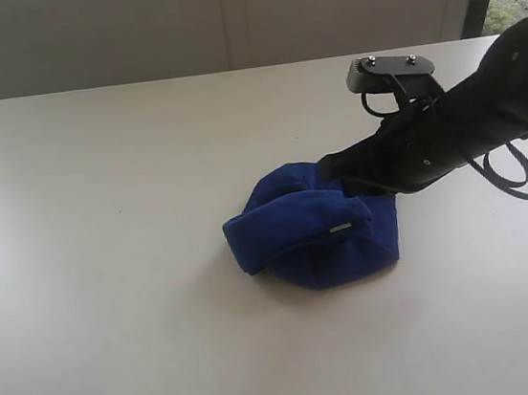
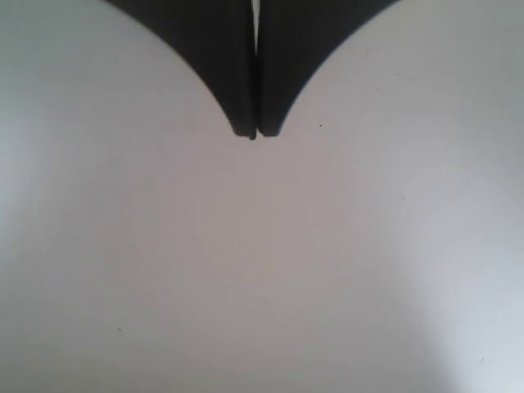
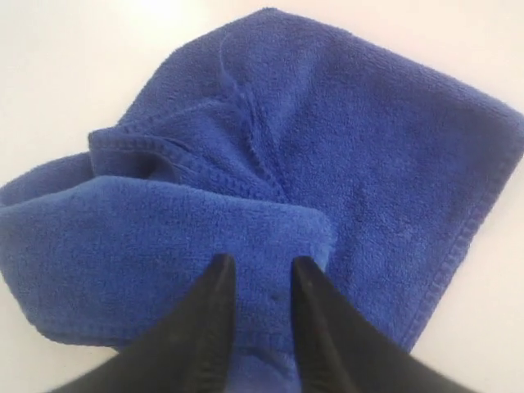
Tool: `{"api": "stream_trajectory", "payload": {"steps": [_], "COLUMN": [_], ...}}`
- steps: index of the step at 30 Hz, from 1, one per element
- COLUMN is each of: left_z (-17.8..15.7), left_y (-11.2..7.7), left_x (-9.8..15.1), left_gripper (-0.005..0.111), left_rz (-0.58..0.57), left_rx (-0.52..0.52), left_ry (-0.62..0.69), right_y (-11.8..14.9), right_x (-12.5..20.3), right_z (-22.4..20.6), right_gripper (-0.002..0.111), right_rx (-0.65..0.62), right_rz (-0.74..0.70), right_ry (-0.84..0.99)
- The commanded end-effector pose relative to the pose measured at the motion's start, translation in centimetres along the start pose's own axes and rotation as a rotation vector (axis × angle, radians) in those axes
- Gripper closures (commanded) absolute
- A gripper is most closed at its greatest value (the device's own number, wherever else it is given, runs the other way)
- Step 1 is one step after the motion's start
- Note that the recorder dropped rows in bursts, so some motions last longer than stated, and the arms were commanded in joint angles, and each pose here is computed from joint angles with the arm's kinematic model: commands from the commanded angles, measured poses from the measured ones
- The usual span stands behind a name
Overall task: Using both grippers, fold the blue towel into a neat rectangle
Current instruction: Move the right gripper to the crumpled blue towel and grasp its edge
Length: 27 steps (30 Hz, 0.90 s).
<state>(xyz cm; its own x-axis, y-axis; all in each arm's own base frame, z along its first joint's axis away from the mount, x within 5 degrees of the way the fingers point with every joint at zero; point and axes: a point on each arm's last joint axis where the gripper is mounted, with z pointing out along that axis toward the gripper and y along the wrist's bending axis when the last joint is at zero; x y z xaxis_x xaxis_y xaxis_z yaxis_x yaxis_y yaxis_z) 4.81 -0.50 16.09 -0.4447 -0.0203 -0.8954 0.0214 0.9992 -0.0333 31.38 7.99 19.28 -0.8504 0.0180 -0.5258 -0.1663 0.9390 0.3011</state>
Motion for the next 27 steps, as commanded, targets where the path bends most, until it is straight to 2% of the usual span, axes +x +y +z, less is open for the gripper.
{"api": "stream_trajectory", "payload": {"steps": [1,9,12,17,19,27], "left_z": [0.1,0.1,0.1,0.1,0.1,0.1], "left_y": [0.0,0.0,0.0,0.0,0.0,0.0], "left_x": [0.4,0.4,0.4,0.4,0.4,0.4], "left_gripper": [0.107,0.107,0.107,0.107,0.107,0.107], "left_rz": [-0.008,-0.008,-0.008,-0.008,-0.008,-0.008], "left_rx": [0.003,0.003,0.003,0.003,0.003,0.003], "left_ry": [0.021,0.021,0.021,0.021,0.021,0.021], "right_y": [-0.1,-0.9,-1.0,-1.0,-1.0,-0.8], "right_x": [0.0,0.7,0.8,0.6,0.6,0.3], "right_z": [0.3,2.3,2.5,2.5,2.5,2.0], "right_gripper": [0.067,0.065,0.074,0.101,0.108,0.108], "right_rx": [0.008,0.03,0.032,0.035,0.035,0.031], "right_rz": [0.003,0.019,0.021,0.028,0.028,0.034], "right_ry": [-0.006,0.044,0.049,0.035,0.035,0.012]}}
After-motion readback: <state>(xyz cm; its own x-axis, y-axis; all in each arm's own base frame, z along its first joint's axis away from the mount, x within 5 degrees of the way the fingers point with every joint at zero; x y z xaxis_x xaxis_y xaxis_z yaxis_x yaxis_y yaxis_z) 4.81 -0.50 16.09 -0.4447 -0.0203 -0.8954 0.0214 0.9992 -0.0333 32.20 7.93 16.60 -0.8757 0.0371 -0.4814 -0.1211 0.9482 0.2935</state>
